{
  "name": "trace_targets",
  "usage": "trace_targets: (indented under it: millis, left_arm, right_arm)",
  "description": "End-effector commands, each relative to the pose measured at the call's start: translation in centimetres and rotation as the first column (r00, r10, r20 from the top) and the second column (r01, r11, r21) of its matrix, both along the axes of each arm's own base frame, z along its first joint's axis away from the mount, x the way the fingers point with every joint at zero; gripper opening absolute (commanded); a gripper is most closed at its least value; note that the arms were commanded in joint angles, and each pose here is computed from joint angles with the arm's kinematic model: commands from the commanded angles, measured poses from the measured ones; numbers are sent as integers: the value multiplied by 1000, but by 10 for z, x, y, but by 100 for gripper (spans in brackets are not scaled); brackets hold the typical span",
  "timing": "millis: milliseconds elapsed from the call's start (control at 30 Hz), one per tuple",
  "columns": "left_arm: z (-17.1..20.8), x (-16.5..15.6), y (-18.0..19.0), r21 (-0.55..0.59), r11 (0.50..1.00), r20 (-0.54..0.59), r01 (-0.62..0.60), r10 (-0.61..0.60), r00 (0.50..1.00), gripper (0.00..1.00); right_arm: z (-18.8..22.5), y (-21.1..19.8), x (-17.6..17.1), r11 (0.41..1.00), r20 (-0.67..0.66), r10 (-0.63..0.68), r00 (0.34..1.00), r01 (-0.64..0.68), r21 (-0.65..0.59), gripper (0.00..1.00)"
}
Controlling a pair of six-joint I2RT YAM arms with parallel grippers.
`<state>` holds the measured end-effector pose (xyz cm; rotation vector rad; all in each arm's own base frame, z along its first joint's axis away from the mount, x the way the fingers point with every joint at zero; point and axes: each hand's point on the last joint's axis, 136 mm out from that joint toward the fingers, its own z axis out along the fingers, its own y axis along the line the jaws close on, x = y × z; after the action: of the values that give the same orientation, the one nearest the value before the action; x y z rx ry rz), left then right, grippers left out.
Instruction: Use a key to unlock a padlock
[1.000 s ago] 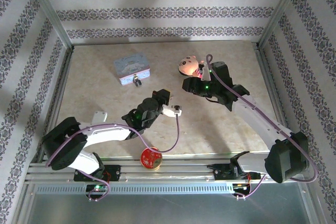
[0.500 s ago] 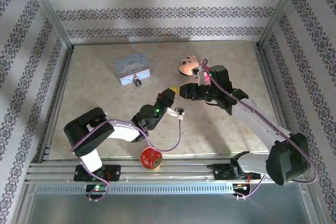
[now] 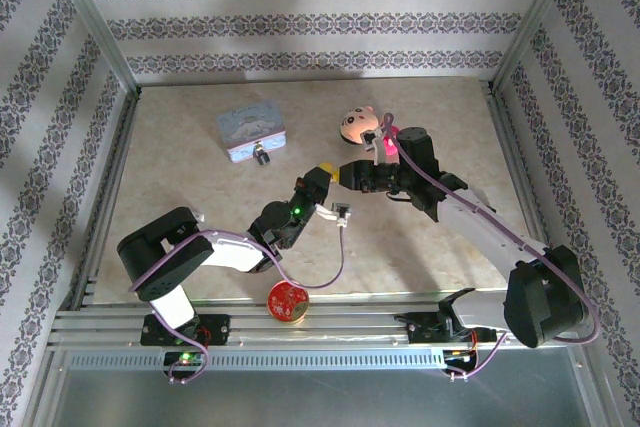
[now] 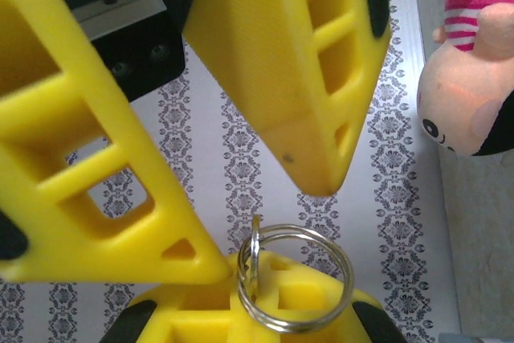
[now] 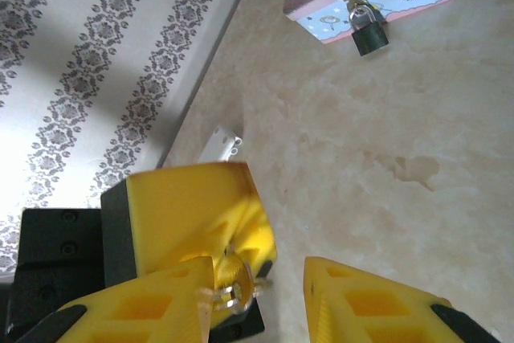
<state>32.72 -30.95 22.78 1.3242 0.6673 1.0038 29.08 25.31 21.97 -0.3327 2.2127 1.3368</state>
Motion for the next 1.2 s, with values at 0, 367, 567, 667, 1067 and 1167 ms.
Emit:
trace_targets:
  millis: [0,367,567,667,1067,1167]
  left_arm:
    - [25,-15,-2,-99,994,42,45,-41,998,0]
    - [27,-16,-4,-125,991,35,50,-46,998,0]
    - [30,-12,-1,-167,986,18,25,-23,1000,0]
    - [32,-11,0,-178,984,18,18,-15,1000,0]
    - [28,-4,0,-160,987,16,-18,21,1000,0]
    - [29,-5,0,-168,986,15,-9,12,1000,0]
  right_arm:
    - [11,5,-3,999,38,19,999,-21,35,35]
    - [11,3,-3,998,24,14,1000,-15,62,24]
    - [6,7,-5,997,1,34,999,-34,70,24]
    - [5,9,-7,996,-7,45,999,-44,78,24]
    - [5,10,-12,994,-16,68,998,-67,90,23]
    - [5,9,-13,994,-16,66,998,-64,89,15]
